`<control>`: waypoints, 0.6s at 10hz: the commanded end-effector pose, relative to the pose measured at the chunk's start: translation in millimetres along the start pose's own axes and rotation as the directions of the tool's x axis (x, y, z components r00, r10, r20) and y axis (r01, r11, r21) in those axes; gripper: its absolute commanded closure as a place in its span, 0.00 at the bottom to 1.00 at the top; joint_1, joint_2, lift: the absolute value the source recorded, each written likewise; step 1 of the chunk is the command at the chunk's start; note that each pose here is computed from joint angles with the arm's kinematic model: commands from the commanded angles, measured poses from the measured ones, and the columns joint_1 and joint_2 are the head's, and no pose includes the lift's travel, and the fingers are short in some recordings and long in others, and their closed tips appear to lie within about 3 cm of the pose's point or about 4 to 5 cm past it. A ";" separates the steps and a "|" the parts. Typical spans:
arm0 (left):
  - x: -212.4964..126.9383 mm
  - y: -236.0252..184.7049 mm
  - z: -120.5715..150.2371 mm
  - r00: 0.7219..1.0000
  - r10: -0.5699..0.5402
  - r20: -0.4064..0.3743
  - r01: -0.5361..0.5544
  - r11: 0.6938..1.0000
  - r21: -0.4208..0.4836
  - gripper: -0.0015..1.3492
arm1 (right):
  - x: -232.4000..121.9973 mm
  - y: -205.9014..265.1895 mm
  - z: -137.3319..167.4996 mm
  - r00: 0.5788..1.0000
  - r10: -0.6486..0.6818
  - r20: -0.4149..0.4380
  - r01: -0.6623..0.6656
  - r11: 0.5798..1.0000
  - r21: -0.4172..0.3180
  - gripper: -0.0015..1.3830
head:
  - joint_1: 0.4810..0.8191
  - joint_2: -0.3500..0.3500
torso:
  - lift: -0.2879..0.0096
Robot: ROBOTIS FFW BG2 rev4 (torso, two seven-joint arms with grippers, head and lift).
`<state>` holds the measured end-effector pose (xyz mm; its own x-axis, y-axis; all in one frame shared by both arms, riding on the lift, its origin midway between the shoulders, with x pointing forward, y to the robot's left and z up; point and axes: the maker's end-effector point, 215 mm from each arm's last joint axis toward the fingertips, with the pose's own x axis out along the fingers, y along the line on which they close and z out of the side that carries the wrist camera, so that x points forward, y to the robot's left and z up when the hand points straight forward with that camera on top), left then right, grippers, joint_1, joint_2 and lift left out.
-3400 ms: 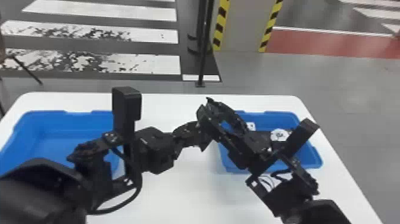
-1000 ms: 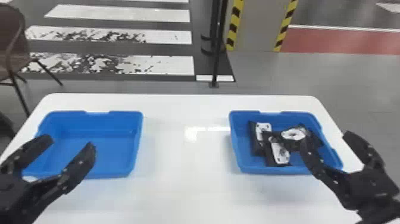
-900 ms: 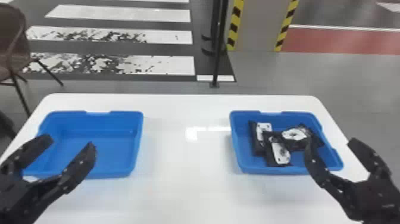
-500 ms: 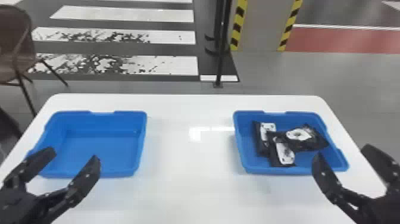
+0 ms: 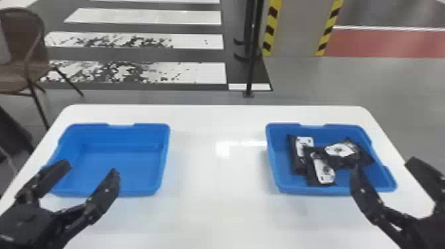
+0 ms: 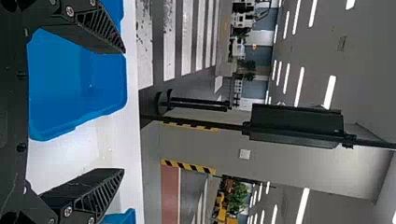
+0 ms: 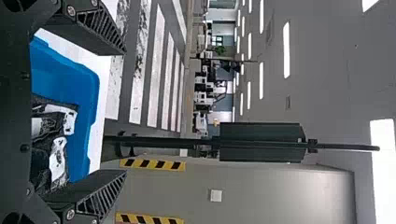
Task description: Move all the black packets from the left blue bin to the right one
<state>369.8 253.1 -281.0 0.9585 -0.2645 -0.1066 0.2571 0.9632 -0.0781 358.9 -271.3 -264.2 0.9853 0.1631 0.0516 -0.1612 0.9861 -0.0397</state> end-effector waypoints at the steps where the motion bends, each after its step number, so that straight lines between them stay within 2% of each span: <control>1: 1.0 -3.4 -1.1 1.000 -0.005 -0.001 0.005 1.000 -0.007 0.11 | 4.6 7.7 -0.8 1.000 0.011 0.009 -0.011 1.000 0.010 0.09 | 0.63 0.46 | 0.50; 6: 0.5 -3.0 -3.3 1.000 -0.002 -0.007 0.002 1.000 -0.011 0.11 | 5.3 10.3 -4.8 1.000 0.015 0.005 -0.015 1.000 0.024 0.09 | 0.63 0.48 | 0.50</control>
<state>369.0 249.8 -284.1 0.9566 -0.2683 -0.1141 0.2594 0.9619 -0.0867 362.7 -260.4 -268.0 0.9823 0.1784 0.0577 -0.1777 0.9839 -0.0180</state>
